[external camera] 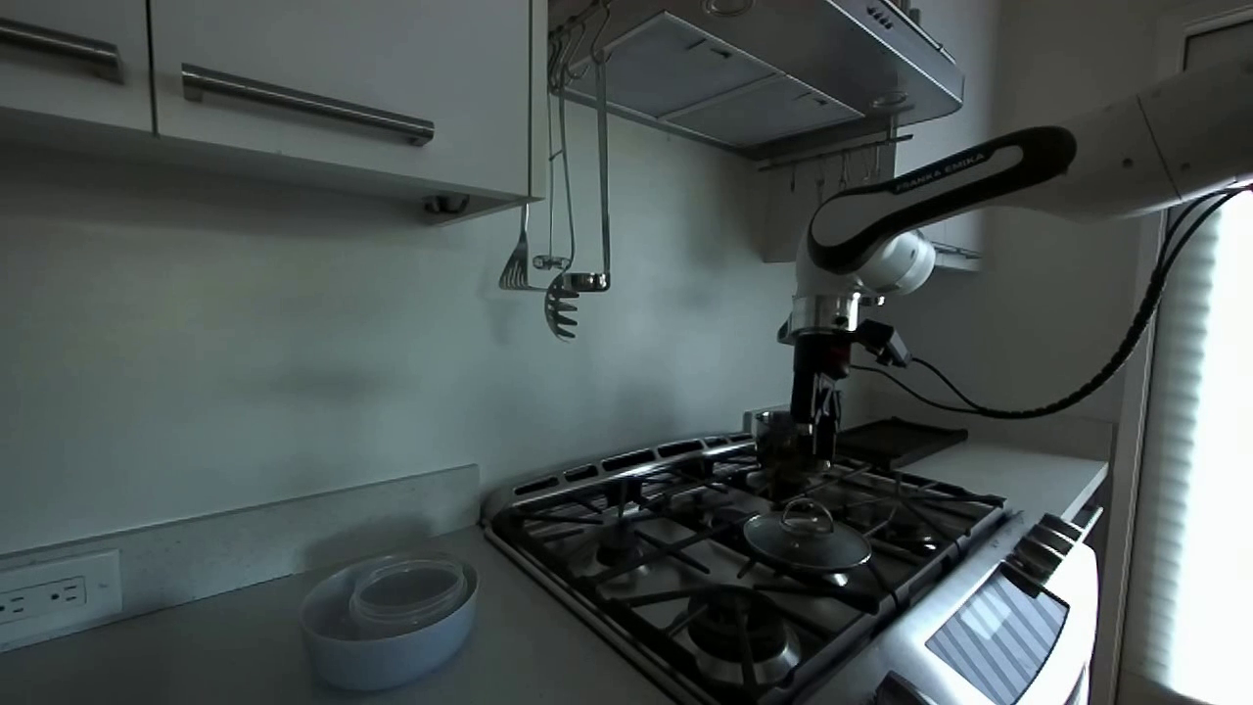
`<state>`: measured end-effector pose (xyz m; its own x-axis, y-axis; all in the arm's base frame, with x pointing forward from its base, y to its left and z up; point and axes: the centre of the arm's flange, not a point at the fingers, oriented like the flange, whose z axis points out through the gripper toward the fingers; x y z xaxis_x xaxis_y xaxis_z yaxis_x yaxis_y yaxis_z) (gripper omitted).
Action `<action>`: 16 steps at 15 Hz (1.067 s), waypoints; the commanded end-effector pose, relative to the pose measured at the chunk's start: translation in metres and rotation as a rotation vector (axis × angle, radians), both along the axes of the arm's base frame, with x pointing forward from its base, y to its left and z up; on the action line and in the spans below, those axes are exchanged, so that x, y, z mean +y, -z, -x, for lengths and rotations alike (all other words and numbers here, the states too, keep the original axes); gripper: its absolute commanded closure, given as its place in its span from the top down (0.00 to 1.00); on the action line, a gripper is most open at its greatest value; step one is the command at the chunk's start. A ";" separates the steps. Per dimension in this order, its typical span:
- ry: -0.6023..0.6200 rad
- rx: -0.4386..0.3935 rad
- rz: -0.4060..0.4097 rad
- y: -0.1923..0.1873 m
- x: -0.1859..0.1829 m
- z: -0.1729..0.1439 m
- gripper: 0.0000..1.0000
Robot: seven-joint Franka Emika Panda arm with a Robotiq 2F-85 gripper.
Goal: Move the pot to the top left corner of the stove then put the lid on the pot
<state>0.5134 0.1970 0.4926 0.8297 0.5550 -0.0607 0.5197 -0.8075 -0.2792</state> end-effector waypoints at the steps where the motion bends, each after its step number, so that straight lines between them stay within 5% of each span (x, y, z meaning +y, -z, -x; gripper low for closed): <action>1: -0.017 -0.018 0.081 0.022 0.004 0.015 1.00; 10: -0.037 -0.098 0.235 0.054 0.017 0.015 1.00; 16: 0.003 -0.148 0.218 0.069 0.018 0.010 1.00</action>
